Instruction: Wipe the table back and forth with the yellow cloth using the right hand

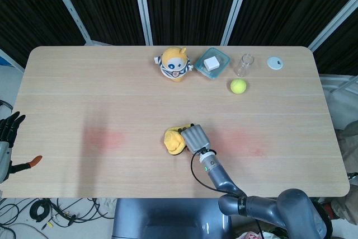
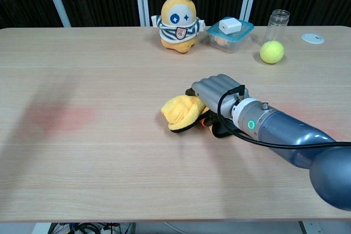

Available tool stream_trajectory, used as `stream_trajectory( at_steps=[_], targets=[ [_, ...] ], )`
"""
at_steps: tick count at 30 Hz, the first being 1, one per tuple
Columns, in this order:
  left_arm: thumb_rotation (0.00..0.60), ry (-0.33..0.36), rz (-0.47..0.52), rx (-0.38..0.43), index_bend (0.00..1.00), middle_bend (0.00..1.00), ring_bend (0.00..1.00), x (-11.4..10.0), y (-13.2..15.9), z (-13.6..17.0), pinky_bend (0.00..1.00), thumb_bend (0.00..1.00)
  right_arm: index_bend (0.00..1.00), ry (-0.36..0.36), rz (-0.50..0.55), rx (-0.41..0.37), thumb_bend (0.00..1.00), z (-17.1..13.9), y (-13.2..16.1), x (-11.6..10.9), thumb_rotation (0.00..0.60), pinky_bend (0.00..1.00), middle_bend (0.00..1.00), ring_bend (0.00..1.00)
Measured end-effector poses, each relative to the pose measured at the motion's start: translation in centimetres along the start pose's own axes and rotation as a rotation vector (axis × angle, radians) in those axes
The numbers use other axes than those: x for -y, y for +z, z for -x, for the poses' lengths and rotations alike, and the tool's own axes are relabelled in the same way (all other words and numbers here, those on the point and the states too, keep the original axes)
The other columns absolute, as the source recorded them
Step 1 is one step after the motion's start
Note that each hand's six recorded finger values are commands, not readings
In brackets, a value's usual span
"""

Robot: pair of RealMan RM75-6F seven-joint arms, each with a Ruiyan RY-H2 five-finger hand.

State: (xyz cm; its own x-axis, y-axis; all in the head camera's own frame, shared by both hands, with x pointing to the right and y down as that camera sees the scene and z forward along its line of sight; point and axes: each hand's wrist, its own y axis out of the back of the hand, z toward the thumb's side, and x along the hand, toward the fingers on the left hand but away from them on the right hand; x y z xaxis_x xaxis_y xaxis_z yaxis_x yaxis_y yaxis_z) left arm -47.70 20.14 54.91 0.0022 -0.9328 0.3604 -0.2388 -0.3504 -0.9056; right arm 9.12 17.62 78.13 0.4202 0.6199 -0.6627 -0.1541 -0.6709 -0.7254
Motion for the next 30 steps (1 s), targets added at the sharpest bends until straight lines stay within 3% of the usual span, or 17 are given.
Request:
stream_trajectory(
  at_steps=[15, 30],
  targets=[
    [0.600, 0.002, 0.001, -0.004, 0.00, 0.00, 0.00, 0.0, -0.1, -0.1, 0.03, 0.02, 0.67, 0.016, 0.005, -0.035, 0.61, 0.1, 1.7, 1.2, 0.600, 0.71, 0.60, 0.64],
    [0.600, 0.002, 0.000, -0.001, 0.00, 0.00, 0.00, 0.0, 0.0, 0.0, 0.03, 0.02, 0.67, 0.006, -0.055, 0.146, 0.61, -0.5, -6.1, 0.8, 0.600, 0.71, 0.60, 0.64]
  ],
)
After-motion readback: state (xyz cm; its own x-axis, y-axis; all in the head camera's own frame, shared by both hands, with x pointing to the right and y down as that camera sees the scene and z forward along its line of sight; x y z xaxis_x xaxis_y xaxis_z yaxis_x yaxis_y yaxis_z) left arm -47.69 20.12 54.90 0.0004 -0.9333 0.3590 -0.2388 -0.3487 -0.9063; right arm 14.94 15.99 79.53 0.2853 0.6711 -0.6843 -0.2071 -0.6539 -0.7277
